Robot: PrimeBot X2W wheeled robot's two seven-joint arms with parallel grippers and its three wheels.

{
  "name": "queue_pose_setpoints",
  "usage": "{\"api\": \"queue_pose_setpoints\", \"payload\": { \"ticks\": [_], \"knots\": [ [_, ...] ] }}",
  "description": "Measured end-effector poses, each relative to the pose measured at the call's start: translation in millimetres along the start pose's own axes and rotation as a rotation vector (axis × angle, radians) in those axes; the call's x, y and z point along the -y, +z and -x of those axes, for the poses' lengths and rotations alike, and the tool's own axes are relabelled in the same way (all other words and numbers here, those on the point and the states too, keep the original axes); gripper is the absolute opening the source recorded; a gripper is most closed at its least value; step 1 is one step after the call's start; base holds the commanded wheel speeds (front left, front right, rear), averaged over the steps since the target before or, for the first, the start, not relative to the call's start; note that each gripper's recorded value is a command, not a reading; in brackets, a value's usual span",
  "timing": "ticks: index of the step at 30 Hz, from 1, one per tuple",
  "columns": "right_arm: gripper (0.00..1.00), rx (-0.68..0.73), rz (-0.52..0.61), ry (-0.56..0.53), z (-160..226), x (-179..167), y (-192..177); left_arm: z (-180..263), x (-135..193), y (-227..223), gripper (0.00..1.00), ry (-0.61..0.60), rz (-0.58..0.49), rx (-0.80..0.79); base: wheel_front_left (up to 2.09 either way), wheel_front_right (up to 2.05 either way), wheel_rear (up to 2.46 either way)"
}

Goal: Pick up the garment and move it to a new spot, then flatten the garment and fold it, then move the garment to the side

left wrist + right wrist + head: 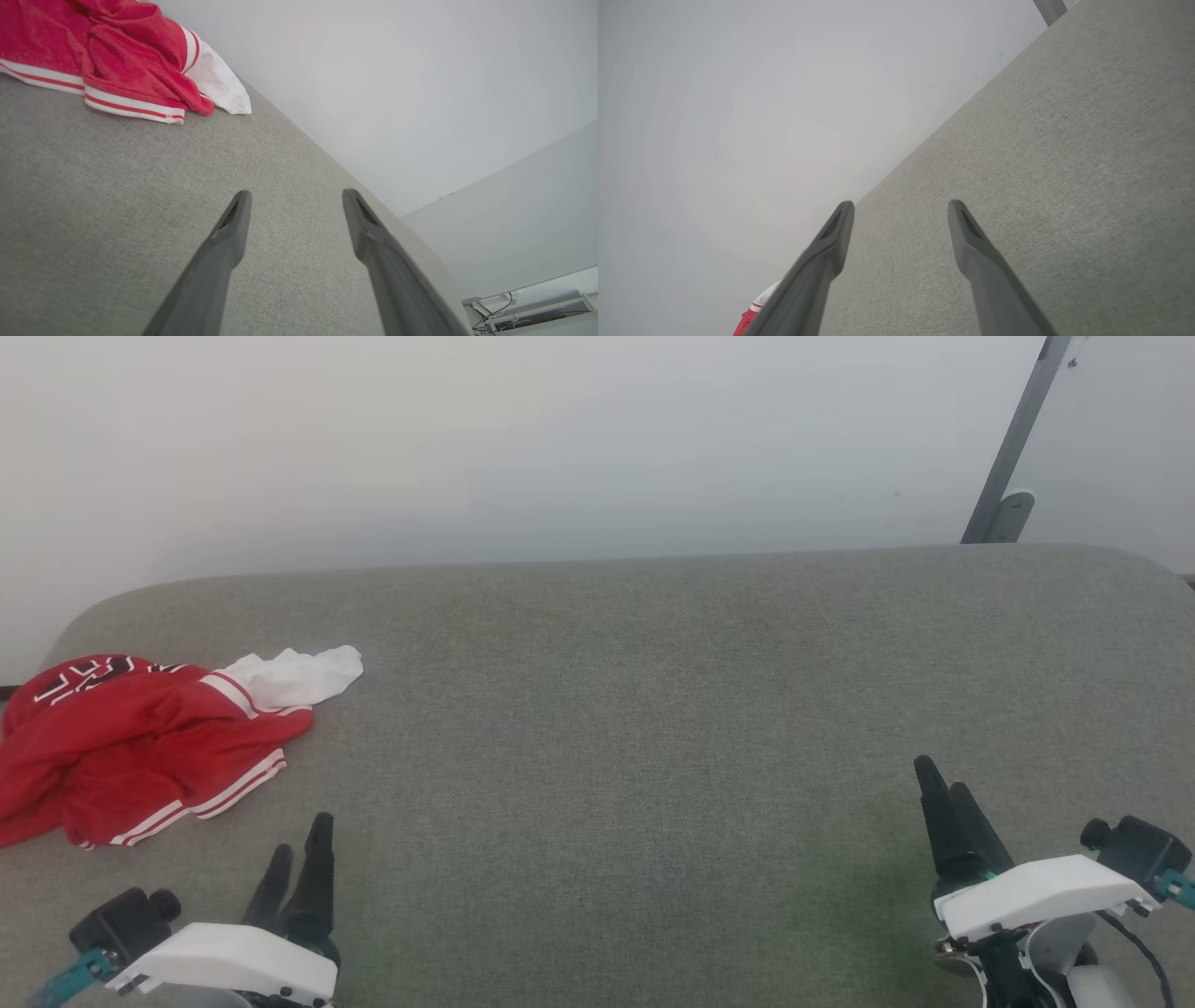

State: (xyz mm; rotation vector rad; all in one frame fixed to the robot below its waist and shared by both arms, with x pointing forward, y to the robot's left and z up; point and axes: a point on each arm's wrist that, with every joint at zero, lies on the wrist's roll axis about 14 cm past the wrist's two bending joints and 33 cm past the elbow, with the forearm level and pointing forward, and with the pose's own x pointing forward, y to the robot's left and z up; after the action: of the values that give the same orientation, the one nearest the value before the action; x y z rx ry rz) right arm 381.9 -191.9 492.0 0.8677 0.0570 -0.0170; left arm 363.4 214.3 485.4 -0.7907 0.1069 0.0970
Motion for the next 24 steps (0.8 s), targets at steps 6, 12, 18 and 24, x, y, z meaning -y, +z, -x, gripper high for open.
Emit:
{"api": "queue_pose_setpoints", "payload": {
  "ticks": [6,12,18,24],
  "knots": [
    [1.0,0.006,0.072,0.001,0,0,2,1,1,6,1.0,-0.009,-0.102,0.02,0.0,0.0,0.0],
    [1.0,0.01,0.139,0.007,0,-1,3,1,4,13,1.0,-0.024,-0.177,0.048,0.0,0.0,0.0],
    [1.0,0.013,0.201,0.016,-1,-4,5,2,7,18,1.0,-0.04,-0.25,0.074,0.0,0.0,0.0],
    [1.0,0.016,0.261,0.024,-1,-6,6,4,10,21,1.0,-0.057,-0.315,0.091,0.0,0.0,0.0]
  ]
}}
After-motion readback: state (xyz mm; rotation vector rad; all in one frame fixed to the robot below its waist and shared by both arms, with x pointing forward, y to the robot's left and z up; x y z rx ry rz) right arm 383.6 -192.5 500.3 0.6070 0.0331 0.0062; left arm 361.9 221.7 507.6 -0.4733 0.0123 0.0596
